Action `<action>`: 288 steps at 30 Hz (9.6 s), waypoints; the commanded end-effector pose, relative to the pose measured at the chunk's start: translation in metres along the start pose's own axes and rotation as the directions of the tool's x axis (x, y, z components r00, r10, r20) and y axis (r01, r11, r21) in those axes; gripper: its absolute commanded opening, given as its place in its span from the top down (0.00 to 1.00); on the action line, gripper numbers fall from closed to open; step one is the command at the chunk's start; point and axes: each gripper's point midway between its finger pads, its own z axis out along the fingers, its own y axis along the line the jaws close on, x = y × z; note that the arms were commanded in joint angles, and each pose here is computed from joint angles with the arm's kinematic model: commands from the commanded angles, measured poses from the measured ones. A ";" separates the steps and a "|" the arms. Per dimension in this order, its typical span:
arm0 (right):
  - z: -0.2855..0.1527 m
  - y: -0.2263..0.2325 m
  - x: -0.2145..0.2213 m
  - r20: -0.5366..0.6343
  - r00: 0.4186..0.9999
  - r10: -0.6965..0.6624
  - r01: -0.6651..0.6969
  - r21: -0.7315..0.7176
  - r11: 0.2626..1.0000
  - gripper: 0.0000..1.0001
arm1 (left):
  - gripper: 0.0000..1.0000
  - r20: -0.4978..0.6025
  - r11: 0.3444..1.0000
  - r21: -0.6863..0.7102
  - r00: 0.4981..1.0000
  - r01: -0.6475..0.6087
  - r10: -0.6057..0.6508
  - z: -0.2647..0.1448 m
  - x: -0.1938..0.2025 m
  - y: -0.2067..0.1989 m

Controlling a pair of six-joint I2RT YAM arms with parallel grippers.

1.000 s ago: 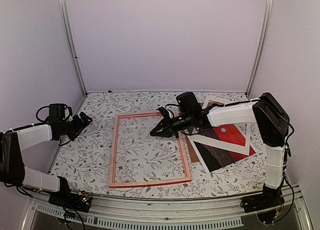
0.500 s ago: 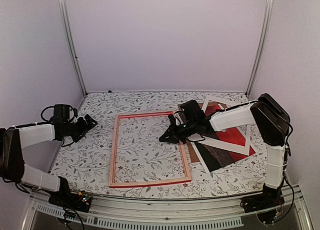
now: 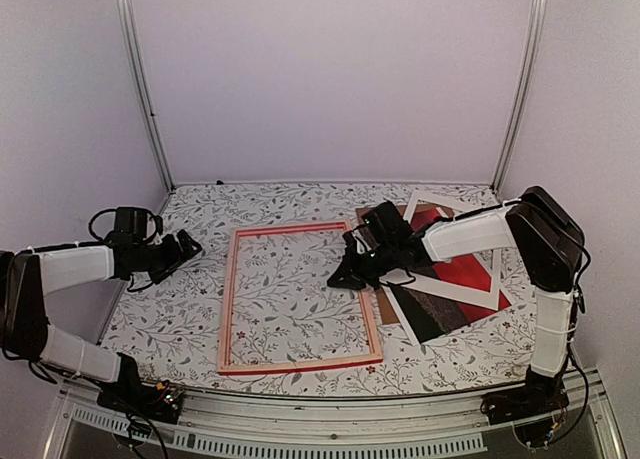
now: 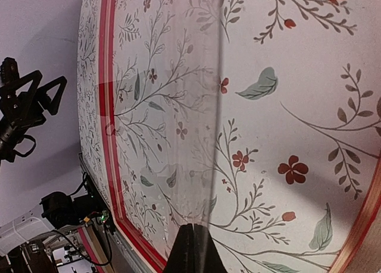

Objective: Put the photo into the frame
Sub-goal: Place the glass panel at the frame body, then pick up the glass panel from the frame body, then place the glass panel at the frame body.

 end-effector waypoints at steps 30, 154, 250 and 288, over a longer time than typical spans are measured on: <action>-0.021 -0.002 0.002 0.033 0.999 -0.033 0.031 0.052 0.998 1.00 | 0.01 -0.009 0.999 -0.014 0.999 -0.053 0.053 0.006 0.000 -0.010; -0.082 0.277 0.024 -0.032 0.958 -0.283 0.222 -0.540 0.812 1.00 | 0.00 0.236 0.990 -0.131 0.972 0.048 -0.016 -0.052 -0.064 0.018; -0.014 0.030 0.004 0.024 0.997 -0.073 0.071 0.067 0.995 1.00 | 0.00 0.162 0.998 -0.047 0.985 -0.049 0.056 -0.040 -0.040 -0.006; -0.017 0.027 0.002 0.024 0.995 -0.097 0.094 0.106 0.990 1.00 | 0.00 0.160 0.998 -0.046 0.985 -0.052 0.059 -0.041 -0.039 -0.006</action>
